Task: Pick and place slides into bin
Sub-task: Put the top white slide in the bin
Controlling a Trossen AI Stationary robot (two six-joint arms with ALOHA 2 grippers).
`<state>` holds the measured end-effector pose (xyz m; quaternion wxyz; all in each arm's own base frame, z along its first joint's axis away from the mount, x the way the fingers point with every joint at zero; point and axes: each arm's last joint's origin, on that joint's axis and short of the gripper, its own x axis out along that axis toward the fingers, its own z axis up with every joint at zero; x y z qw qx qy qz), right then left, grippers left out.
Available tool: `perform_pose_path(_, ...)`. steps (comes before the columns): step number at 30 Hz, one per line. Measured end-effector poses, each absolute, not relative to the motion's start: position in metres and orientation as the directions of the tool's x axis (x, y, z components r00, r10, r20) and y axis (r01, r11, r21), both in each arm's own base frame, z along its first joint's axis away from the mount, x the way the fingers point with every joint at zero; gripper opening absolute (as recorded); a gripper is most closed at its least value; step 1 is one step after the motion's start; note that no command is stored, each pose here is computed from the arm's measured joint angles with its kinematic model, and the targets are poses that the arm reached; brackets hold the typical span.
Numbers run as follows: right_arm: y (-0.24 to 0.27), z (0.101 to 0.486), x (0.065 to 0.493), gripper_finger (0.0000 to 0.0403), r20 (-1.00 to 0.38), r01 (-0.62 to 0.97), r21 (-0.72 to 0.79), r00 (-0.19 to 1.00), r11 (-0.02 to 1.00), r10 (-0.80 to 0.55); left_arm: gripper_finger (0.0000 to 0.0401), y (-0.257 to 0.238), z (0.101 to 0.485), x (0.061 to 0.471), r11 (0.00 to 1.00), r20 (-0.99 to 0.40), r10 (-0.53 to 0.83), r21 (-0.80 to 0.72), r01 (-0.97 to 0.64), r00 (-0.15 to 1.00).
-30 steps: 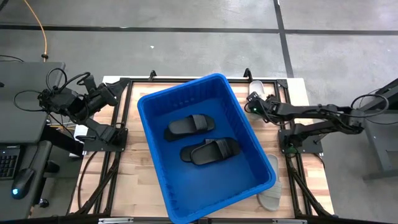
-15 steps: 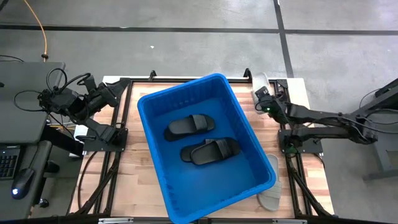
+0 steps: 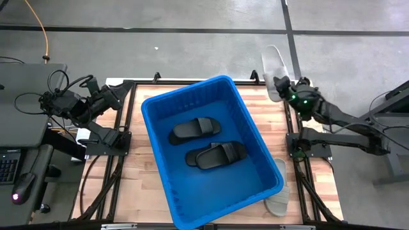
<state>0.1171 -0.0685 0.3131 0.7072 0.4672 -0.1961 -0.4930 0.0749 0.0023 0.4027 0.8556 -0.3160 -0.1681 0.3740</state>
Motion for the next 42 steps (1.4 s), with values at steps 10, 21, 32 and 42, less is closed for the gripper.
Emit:
perform_pose_path(10,-0.066,0.345,0.152,0.0,-0.228,0.398,0.891,0.81,0.219,-0.54,0.0122,-0.002,0.403,0.079,0.633,0.075,0.589,-0.662,-0.401,0.805)
perform_pose_path(21,-0.036,0.371,0.176,0.0,-0.208,0.225,0.893,0.974,0.389,-0.085,0.0183,-0.01,0.394,0.097,0.547,0.002,0.525,-0.767,-0.335,0.851)
perform_pose_path(32,0.0,0.395,0.168,0.0,-0.214,0.1,0.911,0.944,0.399,0.252,0.0316,-0.033,0.373,0.149,0.288,-0.151,0.319,-0.925,-0.248,0.936)
perform_pose_path(42,0.023,0.395,0.178,0.0,-0.196,0.076,0.948,0.904,0.31,0.38,0.0303,-0.059,0.368,0.21,0.23,-0.058,0.146,-0.969,-0.091,0.988)
